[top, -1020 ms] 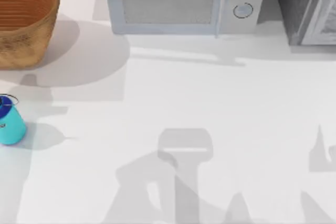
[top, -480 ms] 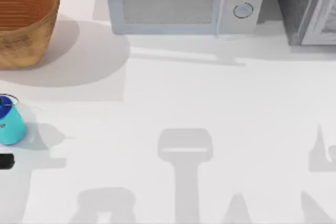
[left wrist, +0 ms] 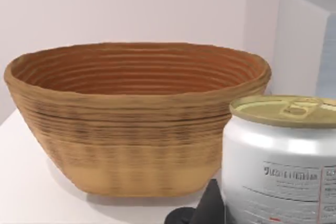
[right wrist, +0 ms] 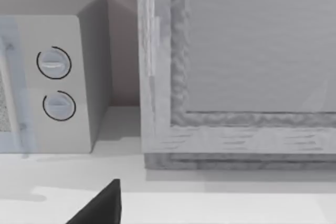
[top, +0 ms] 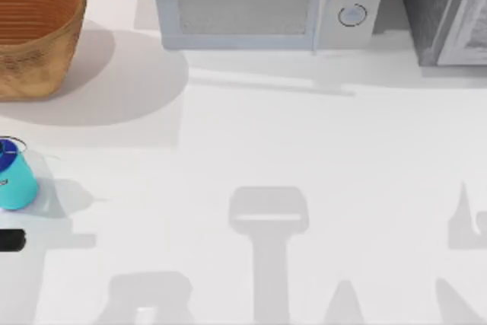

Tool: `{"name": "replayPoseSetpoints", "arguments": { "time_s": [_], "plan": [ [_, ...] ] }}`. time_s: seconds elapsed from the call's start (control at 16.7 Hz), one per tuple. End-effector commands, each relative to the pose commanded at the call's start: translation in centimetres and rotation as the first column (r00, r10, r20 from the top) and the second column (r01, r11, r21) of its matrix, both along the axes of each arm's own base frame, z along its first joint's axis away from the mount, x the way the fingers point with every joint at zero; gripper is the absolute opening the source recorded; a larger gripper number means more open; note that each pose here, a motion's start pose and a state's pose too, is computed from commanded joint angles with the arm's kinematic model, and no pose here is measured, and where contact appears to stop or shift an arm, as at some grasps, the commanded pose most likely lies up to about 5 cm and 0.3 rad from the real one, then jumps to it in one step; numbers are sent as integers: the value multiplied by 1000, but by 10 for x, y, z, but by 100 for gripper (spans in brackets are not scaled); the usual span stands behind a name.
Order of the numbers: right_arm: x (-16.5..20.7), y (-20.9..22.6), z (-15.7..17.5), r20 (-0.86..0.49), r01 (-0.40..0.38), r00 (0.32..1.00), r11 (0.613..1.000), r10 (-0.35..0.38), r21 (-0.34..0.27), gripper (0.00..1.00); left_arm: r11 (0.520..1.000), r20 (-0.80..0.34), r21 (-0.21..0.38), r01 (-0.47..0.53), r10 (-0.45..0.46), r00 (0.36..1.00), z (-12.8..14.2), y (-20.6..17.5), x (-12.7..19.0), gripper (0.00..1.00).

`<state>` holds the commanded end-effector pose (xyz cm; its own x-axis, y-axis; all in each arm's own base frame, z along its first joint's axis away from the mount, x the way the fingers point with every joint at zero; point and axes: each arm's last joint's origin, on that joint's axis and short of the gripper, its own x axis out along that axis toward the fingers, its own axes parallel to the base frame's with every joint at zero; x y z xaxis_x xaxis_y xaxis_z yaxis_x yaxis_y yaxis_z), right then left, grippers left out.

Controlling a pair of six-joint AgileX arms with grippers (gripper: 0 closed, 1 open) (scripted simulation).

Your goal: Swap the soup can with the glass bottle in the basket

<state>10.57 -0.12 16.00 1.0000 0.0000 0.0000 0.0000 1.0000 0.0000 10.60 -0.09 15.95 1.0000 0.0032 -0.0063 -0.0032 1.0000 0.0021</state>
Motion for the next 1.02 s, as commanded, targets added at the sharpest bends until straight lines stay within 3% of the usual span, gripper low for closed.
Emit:
{"name": "replayPoseSetpoints", "arguments": {
  "time_s": [0.18,0.48,1.02],
  "plan": [
    [0,0,0,0,0,1000,1000,0,0,100,999,31,-4,42,-41,999,12,-2,1,0],
    [0,0,0,0,0,1000,1000,0,0,100,978,126,-2,209,-207,970,62,-11,18,0],
    [0,0,0,0,0,1000,1000,0,0,100,849,219,61,525,-525,823,124,-40,88,0]
  ]
}}
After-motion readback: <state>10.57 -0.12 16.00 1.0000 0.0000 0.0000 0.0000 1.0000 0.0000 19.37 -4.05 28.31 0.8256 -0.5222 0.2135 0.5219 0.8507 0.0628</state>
